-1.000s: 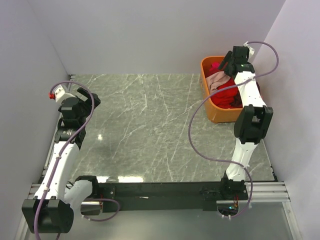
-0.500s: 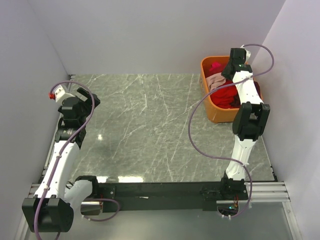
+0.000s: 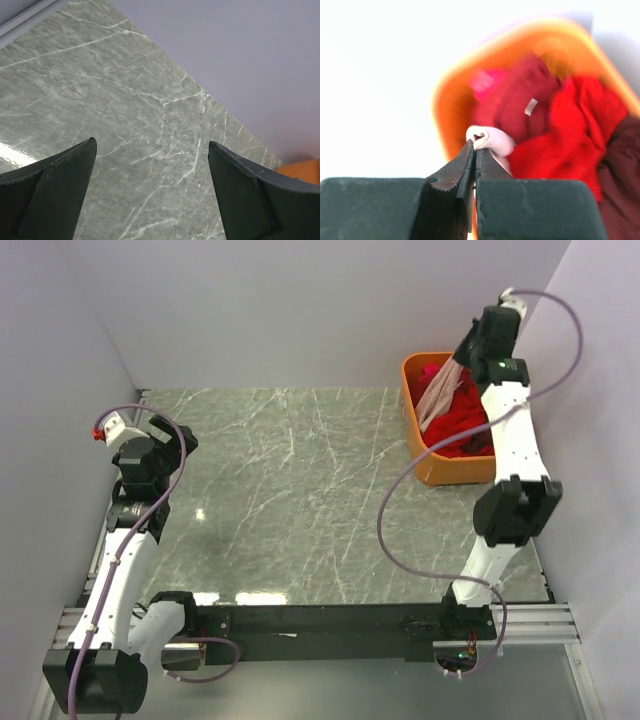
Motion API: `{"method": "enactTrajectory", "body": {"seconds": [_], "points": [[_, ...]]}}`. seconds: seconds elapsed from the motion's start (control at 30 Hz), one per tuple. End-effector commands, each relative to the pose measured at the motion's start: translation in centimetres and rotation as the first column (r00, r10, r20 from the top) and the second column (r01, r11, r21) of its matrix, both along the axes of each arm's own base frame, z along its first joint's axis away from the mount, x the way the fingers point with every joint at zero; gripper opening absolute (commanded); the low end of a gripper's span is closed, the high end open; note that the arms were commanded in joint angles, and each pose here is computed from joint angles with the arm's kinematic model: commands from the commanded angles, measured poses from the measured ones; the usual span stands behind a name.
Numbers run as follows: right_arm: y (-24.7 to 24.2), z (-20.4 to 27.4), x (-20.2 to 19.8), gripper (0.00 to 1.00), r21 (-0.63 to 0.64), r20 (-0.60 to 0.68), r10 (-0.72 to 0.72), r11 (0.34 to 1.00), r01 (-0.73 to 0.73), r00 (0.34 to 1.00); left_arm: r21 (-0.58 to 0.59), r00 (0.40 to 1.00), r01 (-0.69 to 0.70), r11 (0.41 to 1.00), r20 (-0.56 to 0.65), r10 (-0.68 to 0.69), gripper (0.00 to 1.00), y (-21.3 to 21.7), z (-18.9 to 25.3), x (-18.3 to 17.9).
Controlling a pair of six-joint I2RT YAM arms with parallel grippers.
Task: Fold and stack the t-shirts
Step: Grab the tshirt from the pile, then move the tshirt to the center of the board
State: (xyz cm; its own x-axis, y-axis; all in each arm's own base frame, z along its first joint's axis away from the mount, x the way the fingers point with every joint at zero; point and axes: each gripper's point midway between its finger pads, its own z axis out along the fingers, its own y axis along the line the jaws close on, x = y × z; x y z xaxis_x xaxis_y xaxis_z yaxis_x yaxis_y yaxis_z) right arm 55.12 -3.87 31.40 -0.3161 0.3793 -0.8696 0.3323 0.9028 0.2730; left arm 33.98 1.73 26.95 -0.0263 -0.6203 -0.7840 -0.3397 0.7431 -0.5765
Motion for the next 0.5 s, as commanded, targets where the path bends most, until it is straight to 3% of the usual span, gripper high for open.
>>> {"method": "enactTrajectory", "body": {"seconds": [0.0,0.17,0.23,0.47], "points": [[1.9,16.5,-3.5,0.00,-0.042,0.398,0.060,0.998,-0.047,0.915,-0.008,0.999,0.015,1.000,0.042,-0.014,0.99,-0.3,1.1,-0.2],[8.0,26.3,-8.0,0.00,-0.106,0.612,0.195,0.981,-0.165,0.766,-0.019,0.997,0.044,0.999,0.064,-0.043,0.99,-0.8,1.6,-0.3],[9.4,29.2,-9.5,0.00,-0.148,0.655,0.205,0.979,-0.143,0.727,-0.020,0.996,0.050,0.999,0.070,-0.049,1.00,-1.0,1.9,-0.3],[17.7,40.4,-19.3,0.00,-0.186,0.871,0.302,0.933,-0.309,0.388,-0.028,0.995,0.051,0.998,0.091,-0.048,0.99,-1.0,2.9,-0.8]]}}
